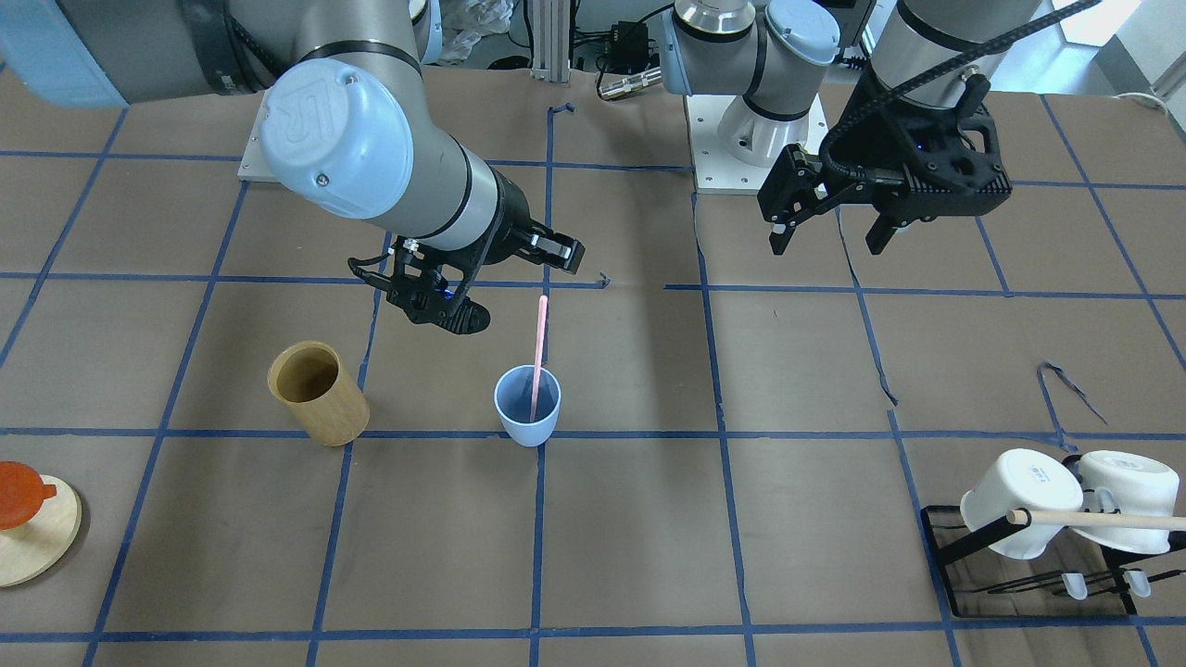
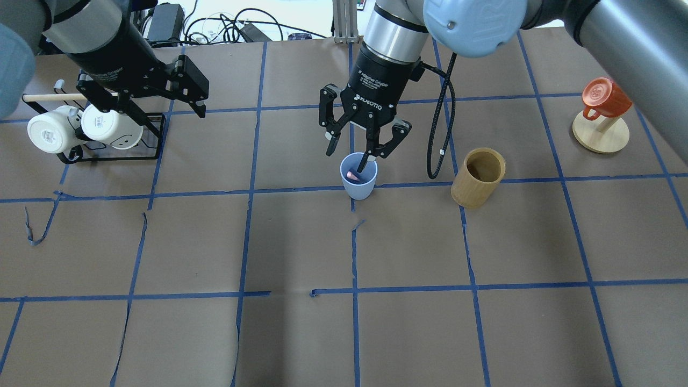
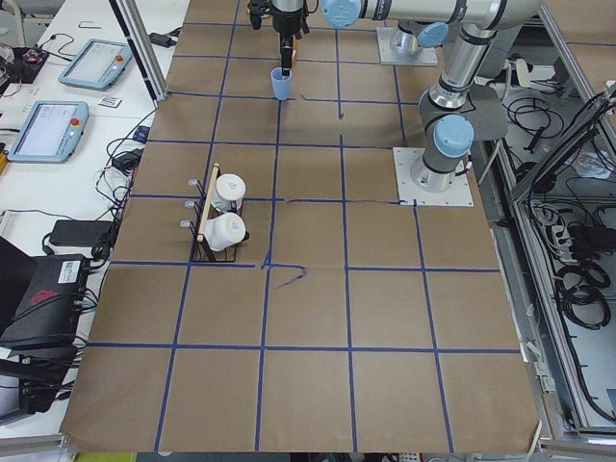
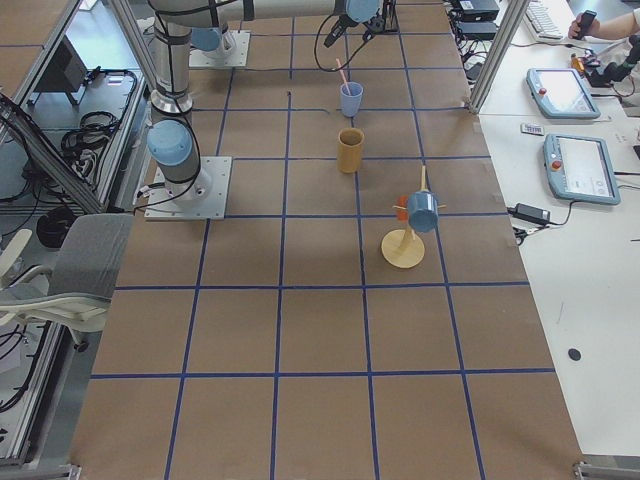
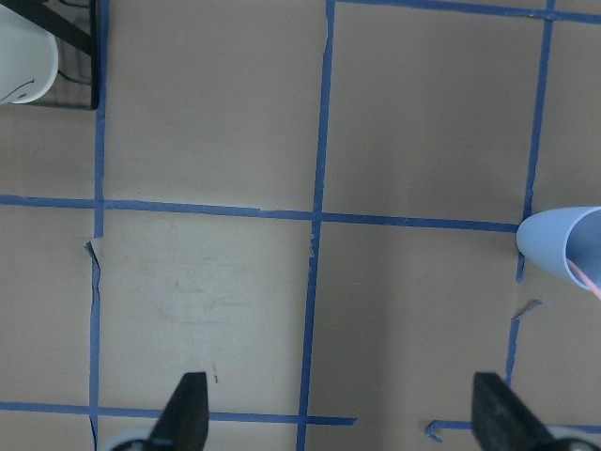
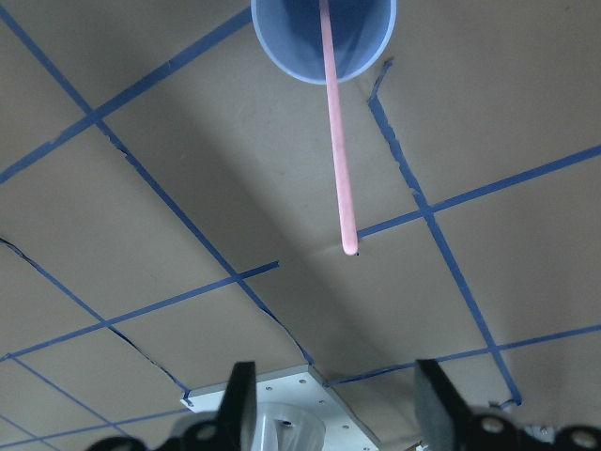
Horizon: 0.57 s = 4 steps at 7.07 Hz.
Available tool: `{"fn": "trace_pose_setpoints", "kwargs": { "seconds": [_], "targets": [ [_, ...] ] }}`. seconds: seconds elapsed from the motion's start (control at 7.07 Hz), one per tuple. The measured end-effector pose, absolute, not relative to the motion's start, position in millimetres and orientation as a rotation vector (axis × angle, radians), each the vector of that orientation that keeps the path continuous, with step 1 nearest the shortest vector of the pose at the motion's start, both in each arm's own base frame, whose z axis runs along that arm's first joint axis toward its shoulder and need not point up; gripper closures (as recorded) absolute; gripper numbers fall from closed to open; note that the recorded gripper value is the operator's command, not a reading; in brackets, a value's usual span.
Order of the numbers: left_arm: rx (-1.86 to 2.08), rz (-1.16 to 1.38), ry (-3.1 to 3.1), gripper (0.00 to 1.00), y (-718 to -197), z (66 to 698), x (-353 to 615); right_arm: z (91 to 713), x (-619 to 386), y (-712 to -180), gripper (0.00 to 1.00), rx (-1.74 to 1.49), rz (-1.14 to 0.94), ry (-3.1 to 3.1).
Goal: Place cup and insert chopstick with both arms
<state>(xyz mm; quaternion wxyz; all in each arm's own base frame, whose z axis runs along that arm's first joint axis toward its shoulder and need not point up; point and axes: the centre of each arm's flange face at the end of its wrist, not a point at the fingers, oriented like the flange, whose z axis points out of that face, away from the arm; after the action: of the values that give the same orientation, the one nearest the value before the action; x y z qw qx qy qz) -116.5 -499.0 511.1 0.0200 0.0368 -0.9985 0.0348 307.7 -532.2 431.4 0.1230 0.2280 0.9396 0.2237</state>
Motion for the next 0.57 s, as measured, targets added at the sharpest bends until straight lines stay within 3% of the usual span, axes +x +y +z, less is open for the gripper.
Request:
{"fn": "trace_pose_setpoints", "kwargs": {
  "seconds": [0.57],
  "targets": [
    [0.113,0.113,-3.096,0.0,-499,513,-117,495,246,-524,0.0,0.345,0.238,3.129]
  ]
}}
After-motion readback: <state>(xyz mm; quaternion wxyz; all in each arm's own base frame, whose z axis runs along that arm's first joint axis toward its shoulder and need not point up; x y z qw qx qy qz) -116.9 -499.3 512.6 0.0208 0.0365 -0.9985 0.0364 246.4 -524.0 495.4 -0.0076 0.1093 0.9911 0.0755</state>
